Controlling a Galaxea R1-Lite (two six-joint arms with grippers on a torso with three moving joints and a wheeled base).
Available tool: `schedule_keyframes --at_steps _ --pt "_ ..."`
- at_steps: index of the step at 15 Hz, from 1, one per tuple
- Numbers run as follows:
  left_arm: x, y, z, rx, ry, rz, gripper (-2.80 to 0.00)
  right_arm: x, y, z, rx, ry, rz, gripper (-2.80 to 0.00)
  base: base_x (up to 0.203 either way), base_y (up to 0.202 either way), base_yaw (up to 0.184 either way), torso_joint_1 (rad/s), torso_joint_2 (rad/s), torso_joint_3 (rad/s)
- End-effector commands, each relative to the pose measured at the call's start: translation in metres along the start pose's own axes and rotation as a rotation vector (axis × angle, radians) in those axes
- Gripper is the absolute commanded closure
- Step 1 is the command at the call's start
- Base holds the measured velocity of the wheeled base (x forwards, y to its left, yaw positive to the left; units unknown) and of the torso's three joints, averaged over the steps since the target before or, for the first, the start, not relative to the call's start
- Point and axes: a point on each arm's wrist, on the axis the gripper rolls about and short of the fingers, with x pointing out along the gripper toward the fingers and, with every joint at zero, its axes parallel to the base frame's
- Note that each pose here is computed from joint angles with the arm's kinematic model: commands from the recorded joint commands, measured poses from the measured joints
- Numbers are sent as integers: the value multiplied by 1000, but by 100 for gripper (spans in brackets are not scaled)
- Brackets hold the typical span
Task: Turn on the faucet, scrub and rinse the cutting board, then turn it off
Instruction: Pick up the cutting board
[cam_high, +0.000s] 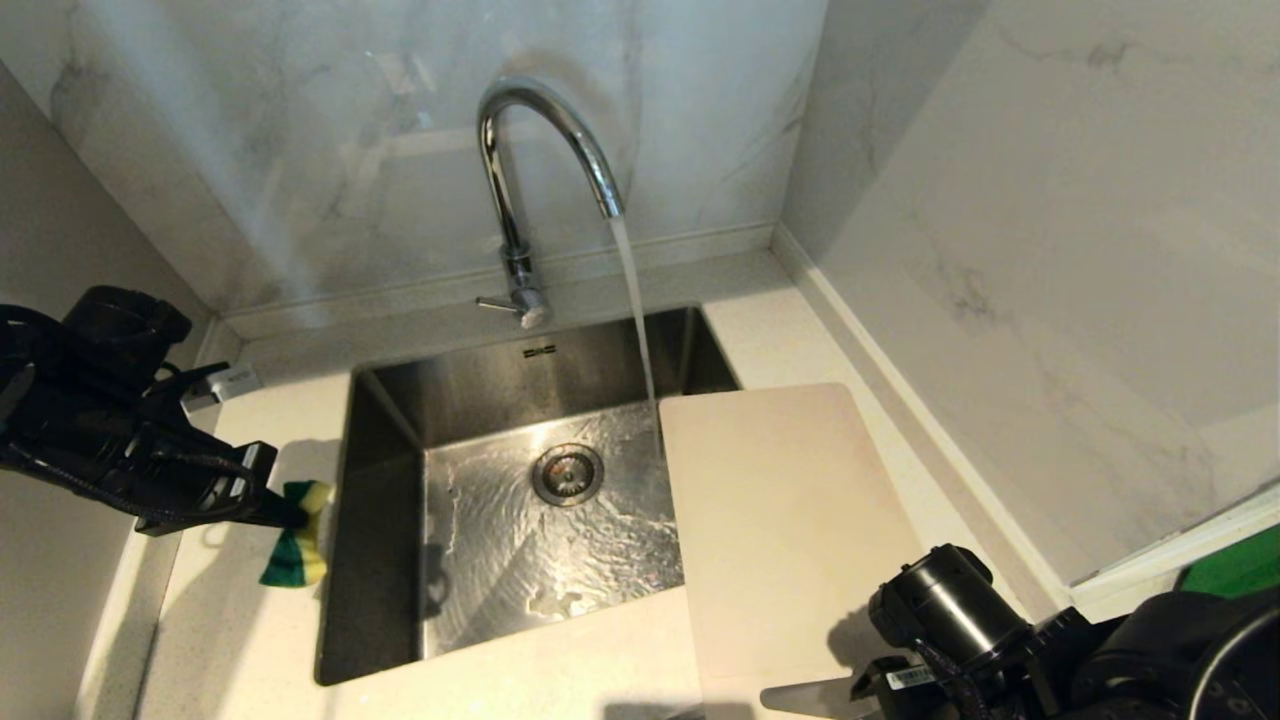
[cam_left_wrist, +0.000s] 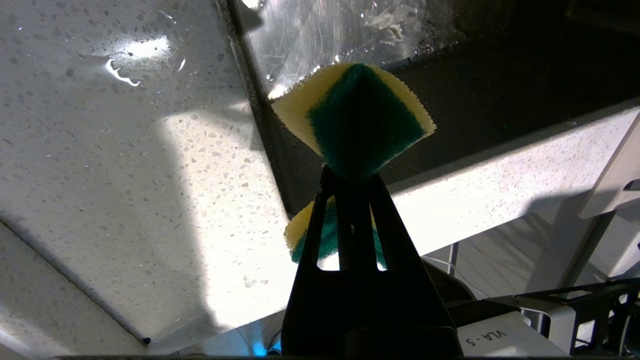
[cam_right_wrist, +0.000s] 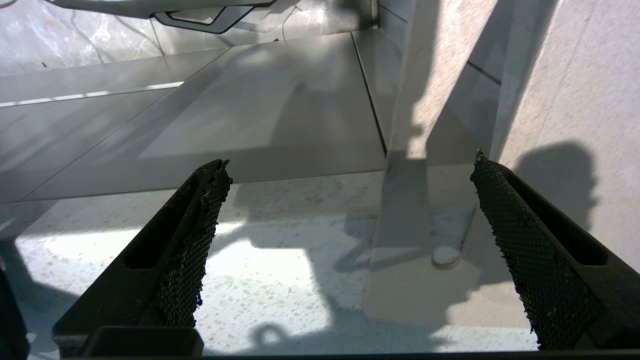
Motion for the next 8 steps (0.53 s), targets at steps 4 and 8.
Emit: schedule_keyframes --at_steps 4,8 --pt "-1 1 0 -3 0 0 0 9 -4 2 -8 10 29 -280 0 0 0 0 0 0" --pt "0 1 0 -5 1 0 0 12 -3 2 -10 14 42 -280 0 0 0 0 0 0"
